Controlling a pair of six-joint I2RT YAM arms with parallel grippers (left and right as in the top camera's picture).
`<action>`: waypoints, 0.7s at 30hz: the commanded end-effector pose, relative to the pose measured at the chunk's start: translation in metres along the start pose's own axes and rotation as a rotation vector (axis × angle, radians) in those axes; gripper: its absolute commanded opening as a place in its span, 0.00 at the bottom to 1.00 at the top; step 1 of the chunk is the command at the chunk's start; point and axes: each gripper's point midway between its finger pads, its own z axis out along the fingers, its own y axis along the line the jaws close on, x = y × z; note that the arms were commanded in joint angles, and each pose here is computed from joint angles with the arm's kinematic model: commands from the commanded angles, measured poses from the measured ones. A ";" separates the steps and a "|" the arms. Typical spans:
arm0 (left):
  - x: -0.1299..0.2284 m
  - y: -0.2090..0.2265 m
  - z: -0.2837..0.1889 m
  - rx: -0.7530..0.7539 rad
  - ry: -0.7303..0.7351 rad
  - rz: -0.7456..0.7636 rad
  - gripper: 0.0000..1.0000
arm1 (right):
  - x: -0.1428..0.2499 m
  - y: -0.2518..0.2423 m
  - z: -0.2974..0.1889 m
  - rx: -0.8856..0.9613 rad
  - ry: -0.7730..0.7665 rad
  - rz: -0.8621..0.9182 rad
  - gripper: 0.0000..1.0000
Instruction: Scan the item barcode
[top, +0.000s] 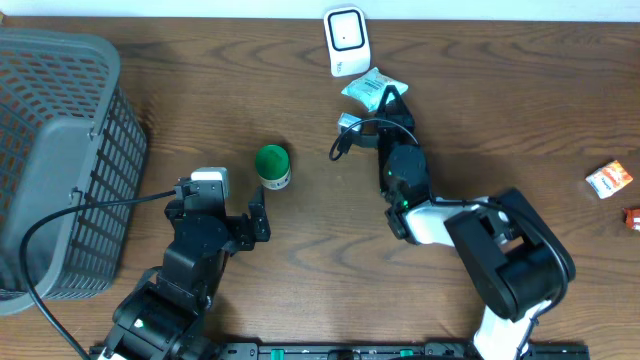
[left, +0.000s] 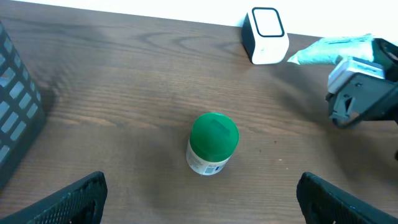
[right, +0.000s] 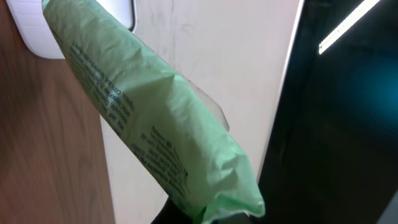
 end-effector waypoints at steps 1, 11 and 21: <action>-0.003 0.002 0.000 -0.013 -0.011 0.009 0.98 | -0.010 -0.018 0.021 0.066 -0.060 0.002 0.02; -0.003 0.002 0.000 -0.013 -0.011 0.009 0.98 | -0.026 -0.029 0.064 0.134 -0.116 -0.038 0.02; -0.003 0.002 0.000 -0.013 -0.011 0.009 0.98 | -0.033 -0.006 0.093 0.141 -0.133 -0.145 0.02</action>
